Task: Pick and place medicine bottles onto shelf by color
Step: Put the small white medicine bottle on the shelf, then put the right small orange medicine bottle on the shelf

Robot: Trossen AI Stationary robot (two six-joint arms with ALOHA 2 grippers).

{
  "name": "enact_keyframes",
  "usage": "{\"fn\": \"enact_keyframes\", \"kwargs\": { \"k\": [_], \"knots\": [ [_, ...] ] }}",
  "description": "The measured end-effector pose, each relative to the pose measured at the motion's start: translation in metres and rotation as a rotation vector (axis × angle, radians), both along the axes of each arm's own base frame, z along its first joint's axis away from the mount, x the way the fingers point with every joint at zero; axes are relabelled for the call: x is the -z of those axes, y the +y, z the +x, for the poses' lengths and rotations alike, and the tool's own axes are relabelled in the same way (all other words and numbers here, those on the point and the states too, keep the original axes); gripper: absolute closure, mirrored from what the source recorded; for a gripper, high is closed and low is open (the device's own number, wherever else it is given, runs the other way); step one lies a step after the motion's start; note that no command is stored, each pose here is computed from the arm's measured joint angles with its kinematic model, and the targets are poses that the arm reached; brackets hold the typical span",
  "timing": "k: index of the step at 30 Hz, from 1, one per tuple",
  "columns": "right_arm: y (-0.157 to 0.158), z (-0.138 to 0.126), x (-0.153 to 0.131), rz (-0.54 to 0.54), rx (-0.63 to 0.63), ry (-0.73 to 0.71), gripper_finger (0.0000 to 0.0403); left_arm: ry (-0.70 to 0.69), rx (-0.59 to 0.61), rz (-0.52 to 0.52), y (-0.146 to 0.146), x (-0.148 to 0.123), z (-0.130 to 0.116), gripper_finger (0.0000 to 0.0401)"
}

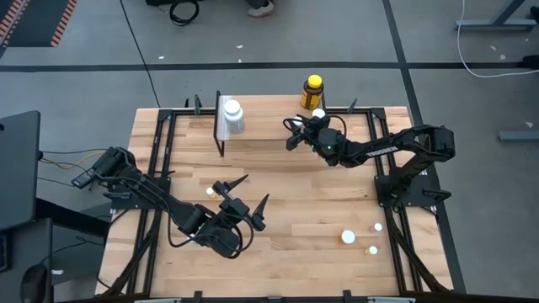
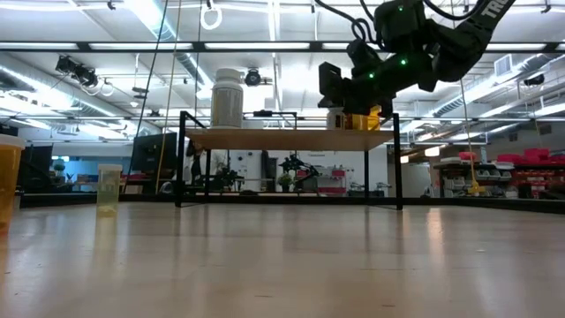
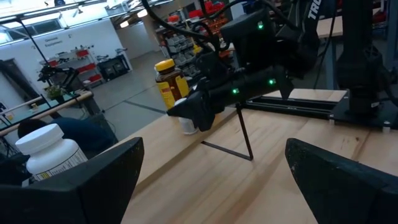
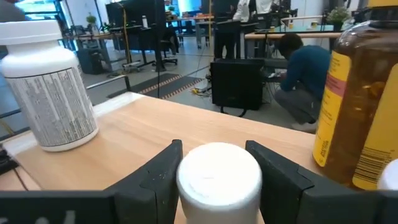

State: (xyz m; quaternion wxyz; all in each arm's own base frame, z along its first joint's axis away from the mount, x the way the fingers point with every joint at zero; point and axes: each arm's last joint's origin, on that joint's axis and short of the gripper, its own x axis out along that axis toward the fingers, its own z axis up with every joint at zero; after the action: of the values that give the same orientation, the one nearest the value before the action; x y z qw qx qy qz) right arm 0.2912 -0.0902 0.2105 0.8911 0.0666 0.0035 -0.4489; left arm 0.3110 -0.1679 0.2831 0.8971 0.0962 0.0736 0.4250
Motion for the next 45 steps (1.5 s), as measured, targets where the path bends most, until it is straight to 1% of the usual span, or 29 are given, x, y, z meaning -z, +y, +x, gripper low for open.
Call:
{"fn": "enact_keyframes", "kwargs": {
  "k": [8,13,20,29,34,41,45],
  "knots": [
    [0.001,0.001,0.0,0.002,-0.027,0.003,0.0222,0.0,0.0,0.0,0.0,0.0,0.0,0.0001],
    [0.001,0.0,0.001,-0.016,-0.03,0.027,0.0222,0.0,0.0,0.0,0.0,0.0,0.0,0.0001],
    [0.003,0.002,-0.006,-0.104,-0.042,0.04,0.0208,0.0,0.0,0.0,0.0,0.0,0.0,0.0001],
    [0.01,0.004,-0.011,-0.167,-0.064,0.051,0.0156,0.0,0.0,0.0,0.0,0.0,0.0,0.0001],
    [0.016,0.005,-0.017,-0.229,-0.076,0.044,0.0134,0.0,0.0,0.0,0.0,0.0,0.0,0.0001],
    [0.035,0.006,-0.029,-0.365,-0.096,0.041,0.0127,0.0,0.0,0.0,0.0,0.0,0.0,0.0001],
    [0.054,0.009,-0.03,-0.405,-0.145,0.065,0.0127,0.0,0.001,-0.001,0.0,0.0,0.0,0.0001]
  ]
}}
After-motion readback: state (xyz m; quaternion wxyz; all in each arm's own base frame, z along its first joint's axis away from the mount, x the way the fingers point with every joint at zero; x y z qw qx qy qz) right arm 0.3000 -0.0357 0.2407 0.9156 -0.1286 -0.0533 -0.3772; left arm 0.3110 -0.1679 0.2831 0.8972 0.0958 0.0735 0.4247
